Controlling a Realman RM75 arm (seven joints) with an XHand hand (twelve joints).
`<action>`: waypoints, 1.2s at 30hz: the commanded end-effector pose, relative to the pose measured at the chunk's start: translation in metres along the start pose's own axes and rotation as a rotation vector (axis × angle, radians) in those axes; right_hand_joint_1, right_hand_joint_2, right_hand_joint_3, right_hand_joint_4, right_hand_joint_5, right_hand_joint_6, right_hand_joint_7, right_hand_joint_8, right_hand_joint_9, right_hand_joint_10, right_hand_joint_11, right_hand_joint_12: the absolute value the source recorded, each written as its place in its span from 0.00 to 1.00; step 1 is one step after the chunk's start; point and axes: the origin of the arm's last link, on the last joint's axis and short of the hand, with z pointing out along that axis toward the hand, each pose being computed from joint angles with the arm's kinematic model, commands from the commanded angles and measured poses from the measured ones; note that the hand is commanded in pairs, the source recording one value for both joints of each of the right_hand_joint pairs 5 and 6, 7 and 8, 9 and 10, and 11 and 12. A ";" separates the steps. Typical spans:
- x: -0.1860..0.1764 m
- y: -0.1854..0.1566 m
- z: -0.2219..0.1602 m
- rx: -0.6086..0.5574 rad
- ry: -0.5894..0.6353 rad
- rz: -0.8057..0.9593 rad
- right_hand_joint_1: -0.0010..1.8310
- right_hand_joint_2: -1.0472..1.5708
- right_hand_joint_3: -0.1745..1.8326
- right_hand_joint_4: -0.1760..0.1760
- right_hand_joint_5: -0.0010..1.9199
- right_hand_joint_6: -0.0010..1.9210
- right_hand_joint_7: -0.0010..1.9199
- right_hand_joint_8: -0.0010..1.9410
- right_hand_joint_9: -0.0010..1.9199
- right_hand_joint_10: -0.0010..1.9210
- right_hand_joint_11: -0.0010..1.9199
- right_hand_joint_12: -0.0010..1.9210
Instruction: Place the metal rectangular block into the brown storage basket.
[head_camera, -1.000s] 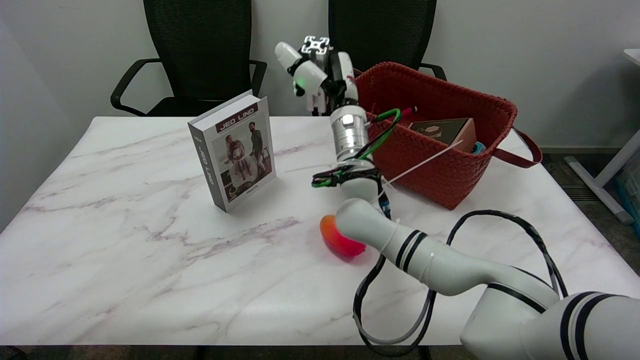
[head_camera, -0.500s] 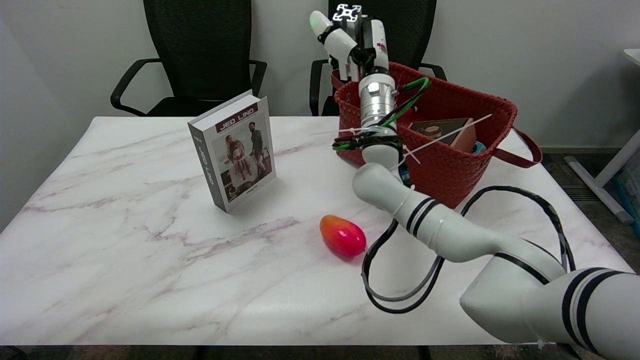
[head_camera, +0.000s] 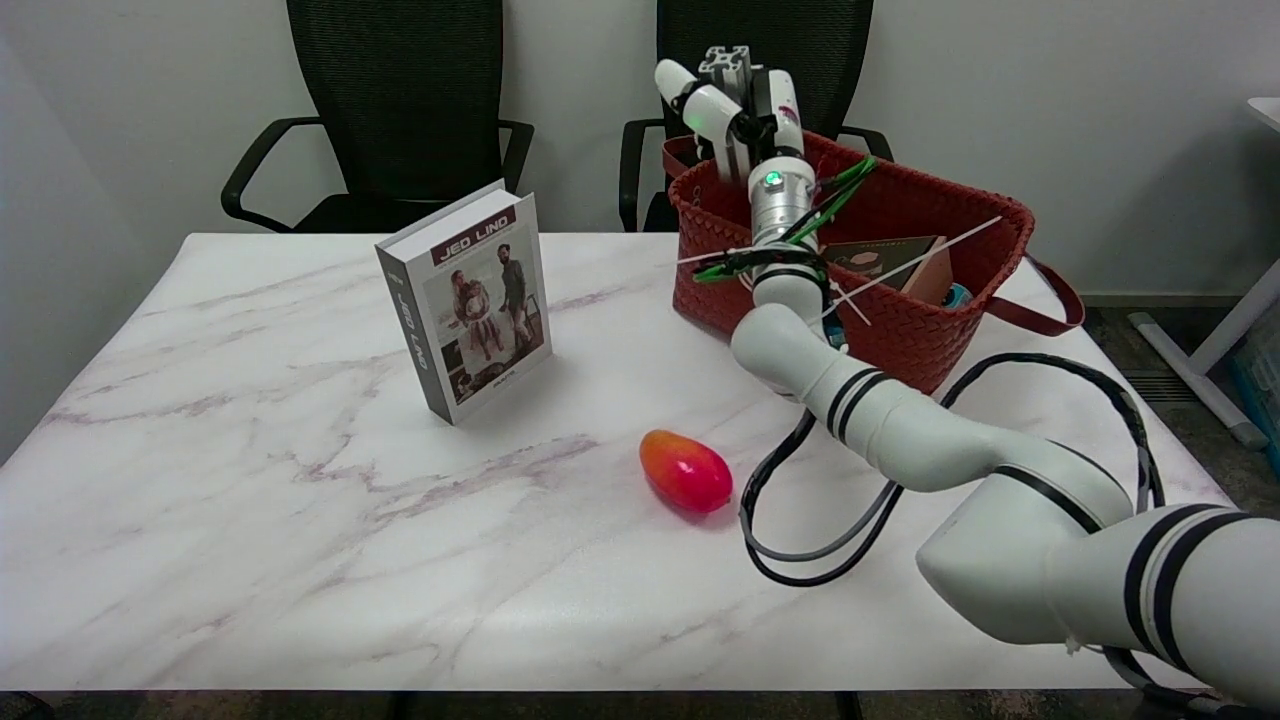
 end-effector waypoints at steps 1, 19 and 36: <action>0.025 0.049 0.001 -0.145 0.001 -0.081 0.46 0.69 0.23 0.50 0.73 0.73 0.90 0.89 0.85 0.85 0.79 0.79; 0.039 0.087 -0.014 -0.271 -0.011 -0.055 0.46 0.71 0.22 0.50 0.68 0.68 0.89 0.88 0.84 0.84 0.77 0.77; 0.035 0.061 -0.006 -0.189 -0.001 -0.024 0.47 0.58 0.29 0.50 0.01 0.01 0.29 0.29 0.29 0.29 0.23 0.23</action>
